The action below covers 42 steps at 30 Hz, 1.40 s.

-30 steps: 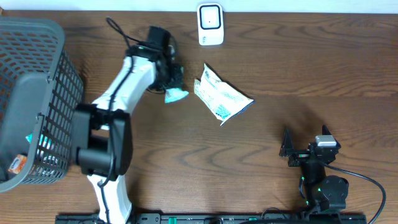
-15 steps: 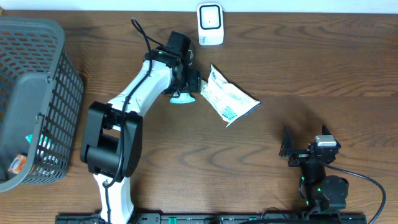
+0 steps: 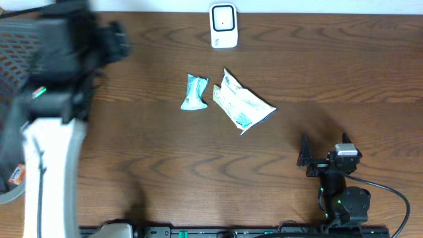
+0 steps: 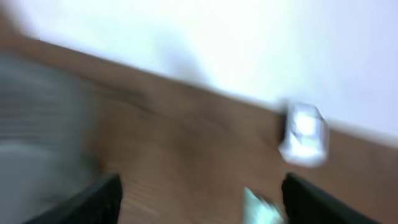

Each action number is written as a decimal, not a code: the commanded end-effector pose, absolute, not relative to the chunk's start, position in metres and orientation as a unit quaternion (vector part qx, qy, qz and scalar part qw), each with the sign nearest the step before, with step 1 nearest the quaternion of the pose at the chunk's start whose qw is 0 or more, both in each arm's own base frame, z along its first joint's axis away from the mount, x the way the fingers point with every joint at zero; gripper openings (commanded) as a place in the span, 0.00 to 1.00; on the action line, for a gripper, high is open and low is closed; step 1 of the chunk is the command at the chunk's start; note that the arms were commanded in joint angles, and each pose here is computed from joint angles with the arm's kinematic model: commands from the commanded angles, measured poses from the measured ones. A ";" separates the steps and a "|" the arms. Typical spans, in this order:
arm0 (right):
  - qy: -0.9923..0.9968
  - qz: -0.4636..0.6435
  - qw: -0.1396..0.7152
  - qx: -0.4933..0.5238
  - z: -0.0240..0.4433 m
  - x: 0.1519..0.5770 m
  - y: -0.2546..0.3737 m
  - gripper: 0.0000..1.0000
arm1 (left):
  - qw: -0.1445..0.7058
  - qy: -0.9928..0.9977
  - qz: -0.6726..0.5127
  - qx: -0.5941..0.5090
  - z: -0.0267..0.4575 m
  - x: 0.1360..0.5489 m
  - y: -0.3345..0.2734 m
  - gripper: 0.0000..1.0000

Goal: Scan the item barcode
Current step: 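Lift the green tissue pack and place it left of the snack bag, then reach the left gripper into the basket and grasp a tissue pack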

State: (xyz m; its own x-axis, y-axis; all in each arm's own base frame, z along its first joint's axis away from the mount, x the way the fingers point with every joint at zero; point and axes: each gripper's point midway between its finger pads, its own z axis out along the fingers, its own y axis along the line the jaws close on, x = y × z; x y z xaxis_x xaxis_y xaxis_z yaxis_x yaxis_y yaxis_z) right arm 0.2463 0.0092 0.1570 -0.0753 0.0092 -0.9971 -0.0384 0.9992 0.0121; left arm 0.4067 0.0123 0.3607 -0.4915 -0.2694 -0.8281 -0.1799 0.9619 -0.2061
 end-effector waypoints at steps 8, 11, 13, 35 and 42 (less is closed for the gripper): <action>0.734 0.020 0.679 -0.005 0.156 0.246 0.008 0.99 | 0.438 0.792 0.152 -0.396 0.357 0.297 0.223 0.84; 0.734 0.020 0.679 -0.005 0.156 0.246 0.008 0.99 | 0.391 0.779 0.155 -0.465 0.326 0.275 0.253 0.84; 0.734 0.020 0.679 -0.005 0.156 0.246 0.008 0.99 | 0.358 0.772 0.150 -0.502 0.302 0.267 0.265 0.84; 0.734 0.020 0.679 -0.005 0.156 0.246 0.008 0.99 | 0.068 0.840 0.126 -0.523 0.094 0.270 0.285 0.84; 0.734 0.020 0.679 -0.005 0.156 0.246 0.008 0.99 | 0.007 0.847 0.116 -0.519 0.049 0.265 0.281 0.84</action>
